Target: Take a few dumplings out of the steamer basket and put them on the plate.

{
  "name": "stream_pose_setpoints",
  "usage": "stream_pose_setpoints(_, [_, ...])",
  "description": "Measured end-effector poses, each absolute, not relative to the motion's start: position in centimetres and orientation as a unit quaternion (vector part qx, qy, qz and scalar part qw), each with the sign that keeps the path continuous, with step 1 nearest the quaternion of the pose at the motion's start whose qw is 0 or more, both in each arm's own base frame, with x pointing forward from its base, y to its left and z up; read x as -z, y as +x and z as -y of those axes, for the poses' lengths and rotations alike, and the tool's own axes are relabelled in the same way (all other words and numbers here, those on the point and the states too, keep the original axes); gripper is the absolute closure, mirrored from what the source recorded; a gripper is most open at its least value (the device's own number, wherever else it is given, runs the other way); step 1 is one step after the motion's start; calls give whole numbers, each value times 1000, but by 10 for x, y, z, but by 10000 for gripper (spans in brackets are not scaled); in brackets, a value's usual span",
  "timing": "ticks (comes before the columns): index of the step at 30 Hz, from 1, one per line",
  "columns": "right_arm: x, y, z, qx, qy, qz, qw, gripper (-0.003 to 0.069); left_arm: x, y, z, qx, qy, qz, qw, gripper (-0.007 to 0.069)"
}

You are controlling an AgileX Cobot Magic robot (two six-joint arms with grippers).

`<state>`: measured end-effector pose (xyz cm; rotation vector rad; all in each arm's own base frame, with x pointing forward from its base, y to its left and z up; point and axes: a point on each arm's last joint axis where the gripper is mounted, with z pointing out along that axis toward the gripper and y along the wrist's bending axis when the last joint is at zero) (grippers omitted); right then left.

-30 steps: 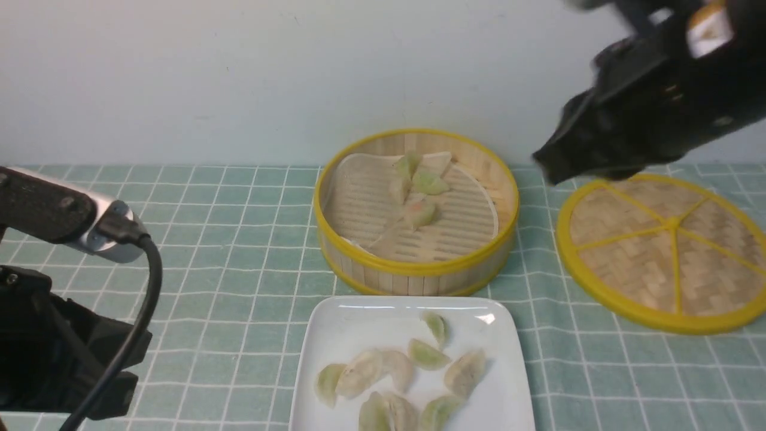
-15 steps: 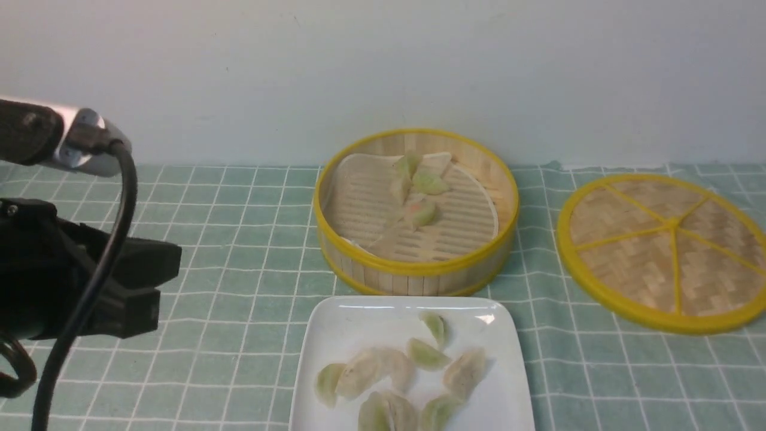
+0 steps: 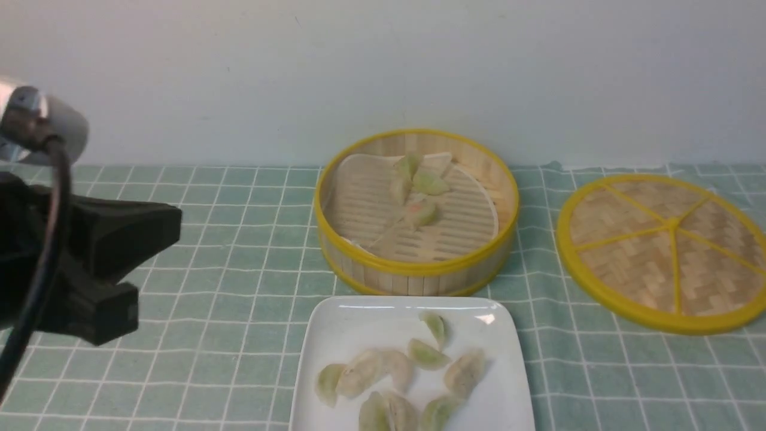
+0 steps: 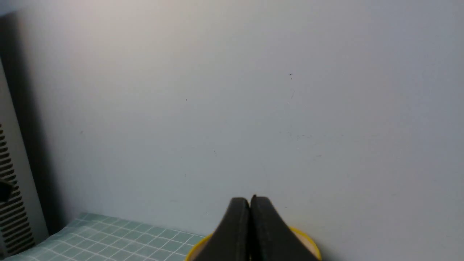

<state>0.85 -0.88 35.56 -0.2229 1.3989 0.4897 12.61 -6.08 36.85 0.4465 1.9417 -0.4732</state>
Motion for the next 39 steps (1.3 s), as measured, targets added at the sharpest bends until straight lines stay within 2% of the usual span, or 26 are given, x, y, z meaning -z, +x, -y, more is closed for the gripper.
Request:
stream_pose_setpoints(7, [-356, 9, 9, -222, -102, -636, 732, 672, -355, 81, 47, 197, 174, -769, 583, 631])
stream_pose_setpoints(11, [-356, 9, 9, -221, -102, -636, 732, 672, -346, 65, 44, 224, 151, -748, 607, 631])
stream_pose_setpoints(18, [-356, 9, 9, -221, -102, -636, 733, 672, -347, 55, 46, 278, 128, -731, 610, 631])
stream_pose_setpoints(24, [-356, 9, 9, -221, -103, -636, 733, 672, -349, 55, 47, 284, 127, -726, 613, 631])
stream_pose_setpoints(28, [-356, 9, 9, -221, -103, -636, 733, 672, -351, 57, 45, 263, 134, -712, 637, 631])
stream_pose_setpoints(32, [-356, 9, 9, -221, -103, -636, 733, 672, -344, 58, 40, 204, 155, -702, 664, 631])
stream_pose_setpoints(34, [-356, 9, 9, -221, -103, -636, 733, 672, -329, 57, 33, 153, 158, -703, 676, 631])
stream_pose_setpoints(37, [-356, 9, 9, -221, -103, -636, 733, 672, -303, 54, 24, 107, 125, -713, 682, 631])
stream_pose_setpoints(38, [-356, 9, 9, -221, -103, -636, 733, 672, -301, 54, 23, 105, 123, -713, 682, 631])
stream_pose_setpoints(39, [-356, 9, 9, -221, -103, -636, 733, 672, -286, 53, 18, 84, 100, -718, 684, 631])
